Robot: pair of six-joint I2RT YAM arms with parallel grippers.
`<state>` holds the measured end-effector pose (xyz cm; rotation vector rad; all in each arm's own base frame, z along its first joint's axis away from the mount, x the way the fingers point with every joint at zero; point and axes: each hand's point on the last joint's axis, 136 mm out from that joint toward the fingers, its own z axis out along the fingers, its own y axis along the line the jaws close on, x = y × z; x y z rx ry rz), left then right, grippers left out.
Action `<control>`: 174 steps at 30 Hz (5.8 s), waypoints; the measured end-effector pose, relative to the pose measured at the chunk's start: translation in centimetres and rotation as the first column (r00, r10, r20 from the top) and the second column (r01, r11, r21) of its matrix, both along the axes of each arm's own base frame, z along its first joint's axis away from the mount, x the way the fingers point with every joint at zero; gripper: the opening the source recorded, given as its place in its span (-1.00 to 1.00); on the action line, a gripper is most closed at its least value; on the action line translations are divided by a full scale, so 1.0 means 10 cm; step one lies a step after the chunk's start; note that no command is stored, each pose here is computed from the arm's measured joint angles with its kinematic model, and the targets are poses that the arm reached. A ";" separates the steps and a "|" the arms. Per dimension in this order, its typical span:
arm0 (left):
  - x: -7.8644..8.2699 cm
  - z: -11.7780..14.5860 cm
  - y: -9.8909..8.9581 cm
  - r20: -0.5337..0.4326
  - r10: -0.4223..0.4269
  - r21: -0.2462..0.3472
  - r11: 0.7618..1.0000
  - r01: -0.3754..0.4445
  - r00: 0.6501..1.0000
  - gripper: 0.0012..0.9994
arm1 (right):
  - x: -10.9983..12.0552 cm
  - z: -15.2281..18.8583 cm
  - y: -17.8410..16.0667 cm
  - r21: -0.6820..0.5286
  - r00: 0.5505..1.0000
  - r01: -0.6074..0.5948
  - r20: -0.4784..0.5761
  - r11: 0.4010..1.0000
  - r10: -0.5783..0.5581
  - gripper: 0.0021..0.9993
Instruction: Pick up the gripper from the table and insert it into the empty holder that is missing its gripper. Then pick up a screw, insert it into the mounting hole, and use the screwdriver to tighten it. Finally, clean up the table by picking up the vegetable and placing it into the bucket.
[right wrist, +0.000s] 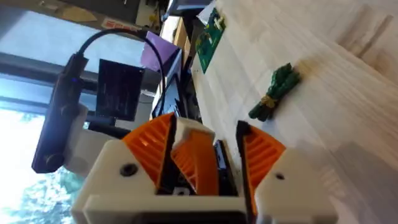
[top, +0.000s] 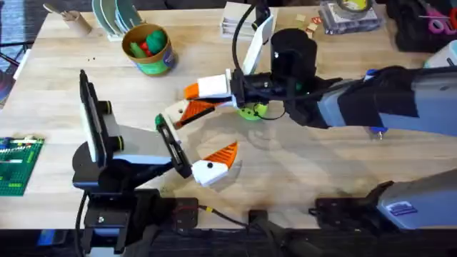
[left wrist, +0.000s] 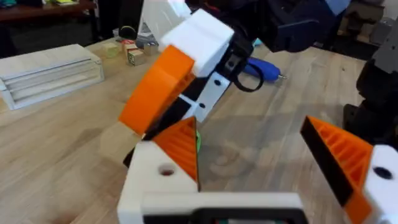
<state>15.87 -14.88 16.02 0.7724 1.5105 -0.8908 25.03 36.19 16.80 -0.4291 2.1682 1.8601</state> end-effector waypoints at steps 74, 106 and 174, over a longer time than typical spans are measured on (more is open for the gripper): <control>-0.02 0.00 -0.01 -0.003 -0.016 -0.002 1.000 0.016 1.000 0.98 | 0.14 -0.64 -1.55 -0.908 0.962 0.215 0.260 0.359 0.080 0.66; -0.02 0.00 -0.01 -0.003 -0.016 -0.002 1.000 0.016 1.000 0.99 | 0.19 -1.00 -1.28 -0.919 0.962 0.180 0.240 0.351 0.134 -0.03; -0.02 0.00 -0.01 -0.003 -0.016 -0.002 1.000 0.016 1.000 0.99 | 0.25 -1.05 -1.32 -0.934 0.960 0.188 0.240 0.304 0.143 -0.42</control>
